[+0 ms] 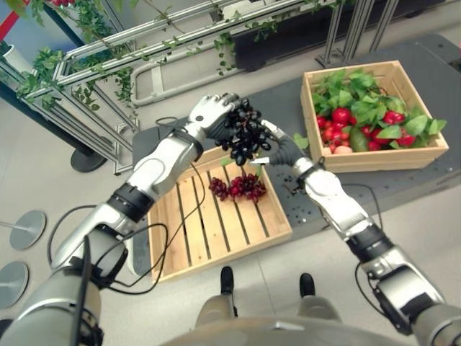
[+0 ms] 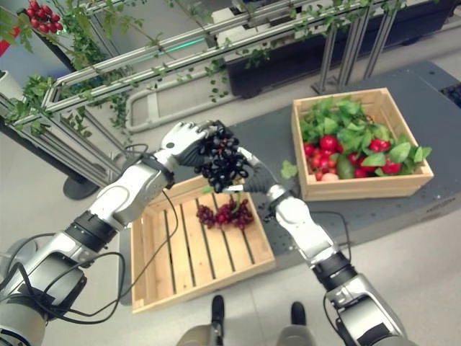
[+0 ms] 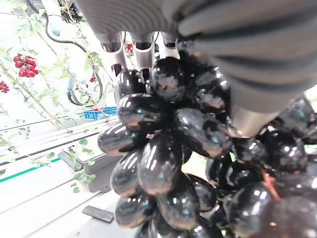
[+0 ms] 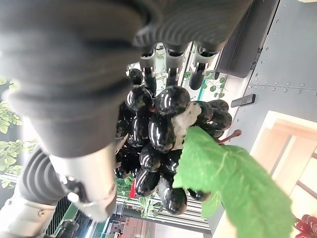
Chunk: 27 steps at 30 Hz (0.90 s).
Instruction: Pick up the fruits from the basket on one side to the basket on the other side
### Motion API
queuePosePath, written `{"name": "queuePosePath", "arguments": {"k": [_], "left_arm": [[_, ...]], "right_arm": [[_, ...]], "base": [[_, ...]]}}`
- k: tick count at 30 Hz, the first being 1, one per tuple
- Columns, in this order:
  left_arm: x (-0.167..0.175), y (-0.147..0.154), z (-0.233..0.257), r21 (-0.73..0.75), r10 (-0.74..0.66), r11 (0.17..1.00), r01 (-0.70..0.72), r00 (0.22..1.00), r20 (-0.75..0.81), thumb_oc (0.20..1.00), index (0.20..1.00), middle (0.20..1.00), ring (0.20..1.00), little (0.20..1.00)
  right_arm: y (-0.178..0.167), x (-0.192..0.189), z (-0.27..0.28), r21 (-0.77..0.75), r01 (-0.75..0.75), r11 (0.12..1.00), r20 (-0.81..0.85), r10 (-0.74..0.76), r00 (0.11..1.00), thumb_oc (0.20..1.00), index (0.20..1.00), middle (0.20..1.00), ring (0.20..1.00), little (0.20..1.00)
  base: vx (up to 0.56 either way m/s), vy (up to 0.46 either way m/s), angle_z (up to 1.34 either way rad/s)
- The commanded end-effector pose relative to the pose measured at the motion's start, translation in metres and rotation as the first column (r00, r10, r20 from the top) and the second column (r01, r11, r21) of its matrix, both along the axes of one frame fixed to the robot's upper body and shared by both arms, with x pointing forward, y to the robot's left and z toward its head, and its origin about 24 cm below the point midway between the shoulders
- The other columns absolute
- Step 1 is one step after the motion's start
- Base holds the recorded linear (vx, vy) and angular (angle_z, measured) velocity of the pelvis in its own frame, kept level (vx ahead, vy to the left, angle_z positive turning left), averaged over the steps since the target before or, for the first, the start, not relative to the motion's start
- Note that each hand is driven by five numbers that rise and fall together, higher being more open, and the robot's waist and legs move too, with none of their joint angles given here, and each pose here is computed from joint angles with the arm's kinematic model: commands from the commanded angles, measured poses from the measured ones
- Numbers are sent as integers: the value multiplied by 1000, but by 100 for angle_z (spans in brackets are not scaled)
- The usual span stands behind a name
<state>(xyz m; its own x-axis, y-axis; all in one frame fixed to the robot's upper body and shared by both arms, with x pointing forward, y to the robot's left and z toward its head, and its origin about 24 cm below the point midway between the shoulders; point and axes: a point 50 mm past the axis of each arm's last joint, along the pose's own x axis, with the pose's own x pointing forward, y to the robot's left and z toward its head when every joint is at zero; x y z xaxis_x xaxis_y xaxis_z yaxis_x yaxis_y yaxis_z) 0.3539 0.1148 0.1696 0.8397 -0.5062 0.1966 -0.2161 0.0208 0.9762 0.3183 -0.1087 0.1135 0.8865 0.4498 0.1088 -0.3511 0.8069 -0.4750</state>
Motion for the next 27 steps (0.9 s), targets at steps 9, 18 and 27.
{"name": "queuePosePath", "arguments": {"k": [9,18,27], "left_arm": [[-10,-24,50,-165,-145,972,169,978,148,200,200,200,200,200],[-21,-19,48,-215,-173,955,202,974,146,200,200,200,200,200],[-26,-18,47,-249,-190,943,223,970,149,200,200,200,200,200]], "right_arm": [[38,-2,6,66,-126,990,44,123,991,1000,1000,1000,1000,1000],[44,2,-6,143,-84,986,-12,87,996,1000,1000,1000,1000,1000],[62,-1,-13,406,-87,910,-143,157,977,1000,1000,1000,1000,1000]], "base": [[0,0,0],[0,0,0],[11,1,1]]}}
